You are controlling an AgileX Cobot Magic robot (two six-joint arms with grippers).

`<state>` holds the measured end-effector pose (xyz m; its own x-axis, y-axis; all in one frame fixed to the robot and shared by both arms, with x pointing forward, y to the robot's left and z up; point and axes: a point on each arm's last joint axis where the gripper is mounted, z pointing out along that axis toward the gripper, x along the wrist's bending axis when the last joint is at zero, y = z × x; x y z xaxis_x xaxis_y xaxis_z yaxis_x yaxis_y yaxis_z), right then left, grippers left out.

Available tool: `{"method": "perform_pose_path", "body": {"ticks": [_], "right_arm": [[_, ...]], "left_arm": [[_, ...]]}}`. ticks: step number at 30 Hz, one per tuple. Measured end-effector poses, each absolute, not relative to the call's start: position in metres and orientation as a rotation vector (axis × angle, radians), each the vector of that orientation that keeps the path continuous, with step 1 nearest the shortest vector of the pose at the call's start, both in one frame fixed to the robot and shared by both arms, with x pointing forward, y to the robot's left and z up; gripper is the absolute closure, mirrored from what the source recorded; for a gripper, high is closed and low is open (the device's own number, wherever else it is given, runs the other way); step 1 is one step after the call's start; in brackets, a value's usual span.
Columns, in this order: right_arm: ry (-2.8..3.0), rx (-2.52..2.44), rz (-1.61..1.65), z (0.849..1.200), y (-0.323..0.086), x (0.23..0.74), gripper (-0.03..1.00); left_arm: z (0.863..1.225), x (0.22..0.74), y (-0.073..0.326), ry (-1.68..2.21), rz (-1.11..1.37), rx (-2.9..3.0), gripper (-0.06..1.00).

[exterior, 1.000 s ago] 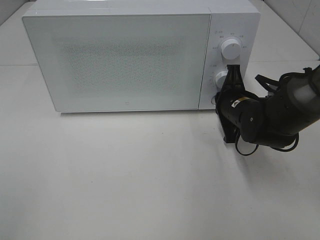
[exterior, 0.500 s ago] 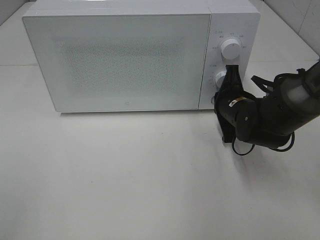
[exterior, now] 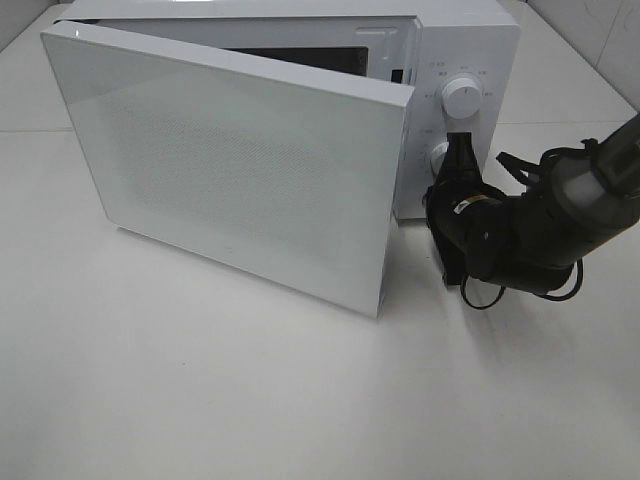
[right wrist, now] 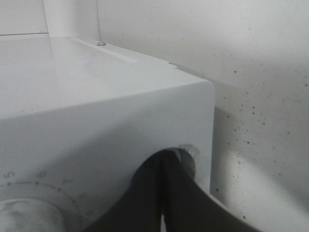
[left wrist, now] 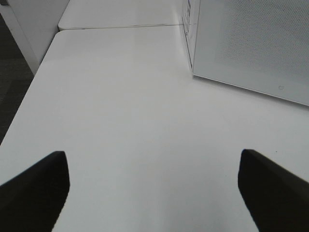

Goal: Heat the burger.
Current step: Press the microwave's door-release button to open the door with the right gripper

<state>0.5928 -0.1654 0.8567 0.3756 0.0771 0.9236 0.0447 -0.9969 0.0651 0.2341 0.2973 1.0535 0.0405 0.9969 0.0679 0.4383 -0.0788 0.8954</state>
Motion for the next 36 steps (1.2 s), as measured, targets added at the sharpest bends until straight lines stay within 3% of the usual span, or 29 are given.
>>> {"method": "perform_pose_path", "body": {"ticks": [24, 36], "right_arm": [[0.135, 2.633, 1.692, 0.856, -0.162, 0.593, 0.95], [0.210, 2.654, 1.683, 0.871, -0.168, 0.581, 0.95]], "left_arm": [[1.053, 0.234, 0.297, 1.481, 0.996, 1.609, 0.06], [1.053, 0.234, 0.297, 1.481, 0.996, 1.609, 0.06]]}}
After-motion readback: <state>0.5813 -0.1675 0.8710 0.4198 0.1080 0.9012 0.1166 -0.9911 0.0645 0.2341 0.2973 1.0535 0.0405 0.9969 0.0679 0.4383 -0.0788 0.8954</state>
